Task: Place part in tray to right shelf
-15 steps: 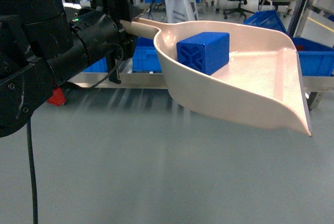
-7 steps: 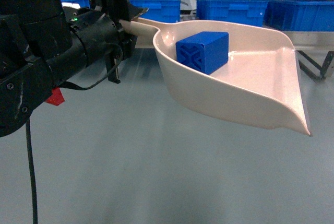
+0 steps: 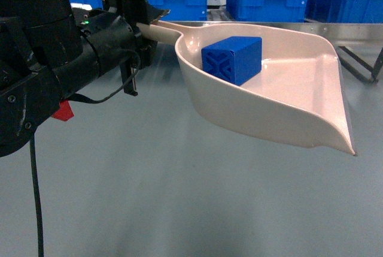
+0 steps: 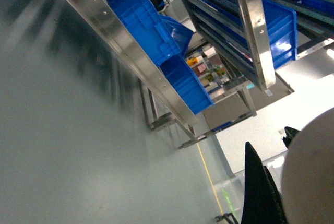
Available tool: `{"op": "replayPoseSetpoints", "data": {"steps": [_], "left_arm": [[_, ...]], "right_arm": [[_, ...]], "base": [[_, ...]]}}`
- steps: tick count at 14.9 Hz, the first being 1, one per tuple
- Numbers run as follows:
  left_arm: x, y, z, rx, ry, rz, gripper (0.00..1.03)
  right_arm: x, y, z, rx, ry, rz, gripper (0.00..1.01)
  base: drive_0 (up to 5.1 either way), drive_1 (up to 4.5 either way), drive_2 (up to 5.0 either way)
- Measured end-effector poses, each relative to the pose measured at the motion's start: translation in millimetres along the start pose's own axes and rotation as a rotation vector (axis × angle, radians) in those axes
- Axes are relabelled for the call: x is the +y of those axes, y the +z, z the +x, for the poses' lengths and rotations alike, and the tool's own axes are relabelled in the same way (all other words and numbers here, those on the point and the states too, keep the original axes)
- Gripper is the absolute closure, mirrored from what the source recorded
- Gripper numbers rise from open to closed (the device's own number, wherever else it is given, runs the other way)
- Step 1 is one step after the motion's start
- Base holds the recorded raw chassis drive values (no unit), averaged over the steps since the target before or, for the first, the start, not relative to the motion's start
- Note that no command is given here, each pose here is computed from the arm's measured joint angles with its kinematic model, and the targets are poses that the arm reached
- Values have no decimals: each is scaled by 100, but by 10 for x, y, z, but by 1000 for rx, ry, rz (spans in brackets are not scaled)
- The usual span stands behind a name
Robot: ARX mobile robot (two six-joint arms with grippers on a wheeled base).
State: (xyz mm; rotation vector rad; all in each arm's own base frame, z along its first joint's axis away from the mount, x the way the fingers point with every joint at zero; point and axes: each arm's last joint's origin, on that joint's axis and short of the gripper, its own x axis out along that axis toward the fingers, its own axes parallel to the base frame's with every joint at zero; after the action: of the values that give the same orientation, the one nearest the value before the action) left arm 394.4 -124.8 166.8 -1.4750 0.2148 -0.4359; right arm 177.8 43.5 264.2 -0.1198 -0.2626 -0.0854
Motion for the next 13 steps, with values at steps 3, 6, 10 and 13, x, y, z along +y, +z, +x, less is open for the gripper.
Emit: {"op": "replayPoseSetpoints", "data": {"steps": [3,6,10,13], "left_arm": [[2,1,-2,0,-1,1,91],[2,3,-2,-2,-2,0,91],[2,0,-1,0,-2,-1,91],[1,-10,0,5,-2,0,91]], "right_arm": [[0,2,0,-2,-1,1,3],[0,5,0,-4,1,2,3],[-2,9,0,-7,-2,3,3],[-2,6,0,-5,-2,2,3]], "base": [[0,0,0],[299,84,-413],[299,84,-413],[299,84,-413]]}}
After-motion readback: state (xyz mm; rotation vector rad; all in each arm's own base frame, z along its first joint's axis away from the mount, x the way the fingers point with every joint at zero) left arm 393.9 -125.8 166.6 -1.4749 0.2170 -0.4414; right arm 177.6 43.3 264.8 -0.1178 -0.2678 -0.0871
